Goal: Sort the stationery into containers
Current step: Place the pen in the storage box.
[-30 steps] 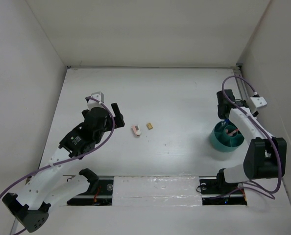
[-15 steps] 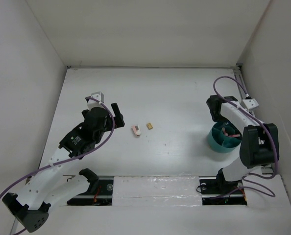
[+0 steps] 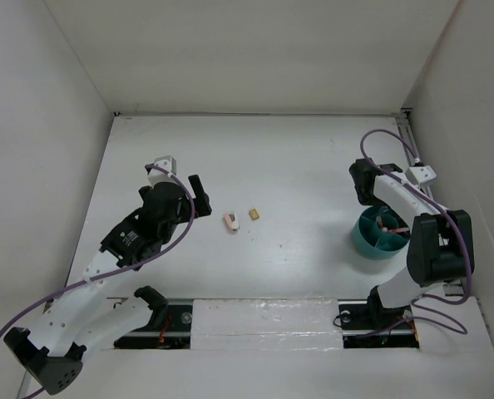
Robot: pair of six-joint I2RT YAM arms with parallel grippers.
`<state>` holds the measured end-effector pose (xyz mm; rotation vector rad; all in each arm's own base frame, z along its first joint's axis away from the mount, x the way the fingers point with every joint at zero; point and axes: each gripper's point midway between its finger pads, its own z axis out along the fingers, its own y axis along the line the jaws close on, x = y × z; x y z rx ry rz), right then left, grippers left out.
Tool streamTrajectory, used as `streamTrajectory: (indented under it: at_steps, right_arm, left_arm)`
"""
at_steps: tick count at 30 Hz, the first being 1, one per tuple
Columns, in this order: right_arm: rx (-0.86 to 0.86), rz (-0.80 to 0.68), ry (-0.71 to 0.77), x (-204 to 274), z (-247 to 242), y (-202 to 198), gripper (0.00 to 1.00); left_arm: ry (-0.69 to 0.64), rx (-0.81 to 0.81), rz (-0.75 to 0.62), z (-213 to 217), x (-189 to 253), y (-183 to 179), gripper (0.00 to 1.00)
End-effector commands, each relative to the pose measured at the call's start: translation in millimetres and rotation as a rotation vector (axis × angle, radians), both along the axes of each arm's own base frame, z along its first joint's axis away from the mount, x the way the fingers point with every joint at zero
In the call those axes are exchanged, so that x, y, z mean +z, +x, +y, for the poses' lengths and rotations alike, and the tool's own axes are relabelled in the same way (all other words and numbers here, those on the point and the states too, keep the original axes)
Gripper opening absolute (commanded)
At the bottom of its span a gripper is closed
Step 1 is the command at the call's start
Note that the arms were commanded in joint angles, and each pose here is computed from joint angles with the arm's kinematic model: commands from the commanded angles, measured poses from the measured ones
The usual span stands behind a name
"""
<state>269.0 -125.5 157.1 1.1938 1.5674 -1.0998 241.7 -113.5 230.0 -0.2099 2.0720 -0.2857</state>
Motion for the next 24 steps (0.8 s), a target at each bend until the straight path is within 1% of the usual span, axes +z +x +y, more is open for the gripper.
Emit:
streamTrajectory:
  at_steps: [1,4,7,14,18,22,24]
  right_arm:
    - [0.013,-0.045,0.019,8.0,3.5,1.9,0.17]
    - [0.022,-0.057,0.021,8.2,5.9,2.3,0.24]
    - [0.025,-0.06,0.021,8.5,5.7,1.1,0.29]
    - [0.039,-0.068,0.031,9.5,6.5,1.7,0.27]
    - [0.053,-0.076,0.042,10.7,9.9,3.5,0.39]
    - [0.065,-0.077,0.042,10.5,12.1,2.9,0.44]
    - [0.068,-0.091,0.044,12.9,11.9,1.7,0.44]
  left_arm:
    - [-0.004,0.011,-0.027,1.4,8.4,2.2,1.0]
    - [-0.004,0.011,-0.027,1.4,8.4,2.2,1.0]
    - [-0.004,0.011,-0.027,1.4,8.4,2.2,1.0]
    - [-0.004,0.011,-0.027,1.4,8.4,2.2,1.0]
    - [-0.004,0.011,-0.027,1.4,8.4,2.2,1.0]
    - [-0.004,0.011,-0.027,1.4,8.4,2.2,1.0]
    - [-0.004,0.011,-0.027,1.4,8.4,2.2,1.0]
